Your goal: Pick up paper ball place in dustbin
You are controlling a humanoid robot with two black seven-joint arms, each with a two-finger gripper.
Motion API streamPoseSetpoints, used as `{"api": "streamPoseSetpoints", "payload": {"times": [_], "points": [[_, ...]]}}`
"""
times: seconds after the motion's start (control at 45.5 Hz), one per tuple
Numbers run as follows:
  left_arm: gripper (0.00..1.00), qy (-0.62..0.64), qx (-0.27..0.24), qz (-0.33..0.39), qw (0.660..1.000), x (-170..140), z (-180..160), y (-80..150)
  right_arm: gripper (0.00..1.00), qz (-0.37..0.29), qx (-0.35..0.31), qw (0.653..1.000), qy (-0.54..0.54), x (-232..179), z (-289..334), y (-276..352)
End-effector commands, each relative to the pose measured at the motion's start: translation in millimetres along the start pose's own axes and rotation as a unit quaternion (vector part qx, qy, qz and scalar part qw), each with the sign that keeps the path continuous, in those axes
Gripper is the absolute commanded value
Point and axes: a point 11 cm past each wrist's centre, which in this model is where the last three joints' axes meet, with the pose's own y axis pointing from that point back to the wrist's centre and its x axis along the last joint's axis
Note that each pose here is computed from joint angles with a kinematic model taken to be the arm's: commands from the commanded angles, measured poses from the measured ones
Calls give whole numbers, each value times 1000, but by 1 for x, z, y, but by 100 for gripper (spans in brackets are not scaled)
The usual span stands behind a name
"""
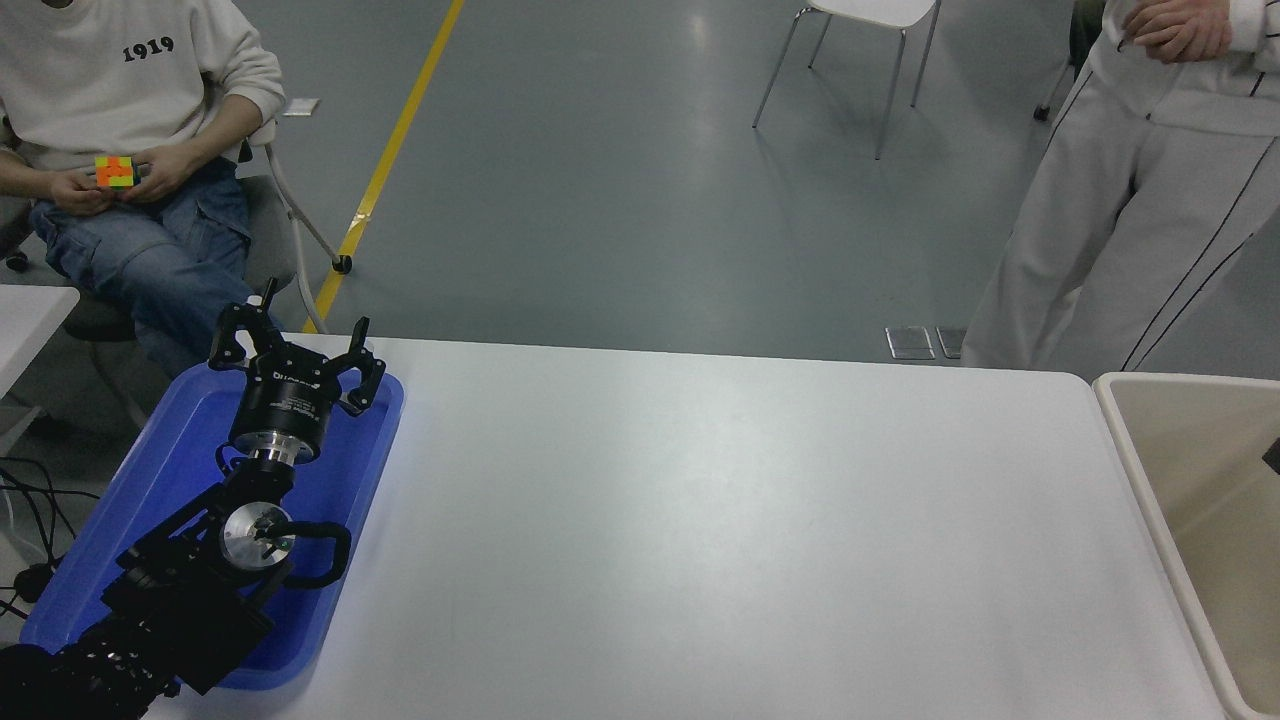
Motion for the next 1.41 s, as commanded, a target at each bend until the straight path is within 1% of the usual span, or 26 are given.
{"api": "streamPoseSetpoints", "payload": {"times": [0.0,0.066,0.198,0.308,0.374,0.484,0.505,0.593,0.681,0.835,1.011,1.121,1.187,1.253,1.385], "points": [[100,-1,0,1,1000,0,1,0,100,-28,48,984,-172,-4,-28,8],[100,0,1,0,1000,0,0,0,100,-40,59,978,-197,-9,-34,11],[100,-1,0,0,1000,0,0,0,100,-34,88,954,-285,6,-49,15],[100,-1,0,0,1000,0,0,0,100,-58,108,921,-370,2,-59,19],[100,0,0,0,1000,0,1,0,100,-74,119,900,-413,-8,-70,21],[100,0,0,0,1000,0,1,0,100,-82,151,871,-461,-19,-87,23],[100,0,0,0,1000,0,1,0,100,-89,168,860,-473,-24,-95,25],[100,0,0,0,1000,0,1,0,100,-106,196,838,-499,-40,-110,29],[100,-1,0,0,1000,0,0,0,100,-111,228,808,-532,-46,-120,33],[100,0,0,0,1000,0,0,0,100,-148,282,759,-568,-74,-140,46],[100,0,0,0,1000,0,1,0,100,-199,295,690,-630,-112,-154,61],[100,0,0,0,1000,0,1,0,100,-212,287,672,-649,-128,-163,66],[100,0,0,0,1000,0,0,0,100,-207,288,660,-662,-131,-167,68],[100,0,0,0,1000,0,0,0,100,-196,301,645,-675,-131,-172,71],[100,0,0,0,1000,0,0,0,100,-182,324,628,-683,-129,-178,76]]}}
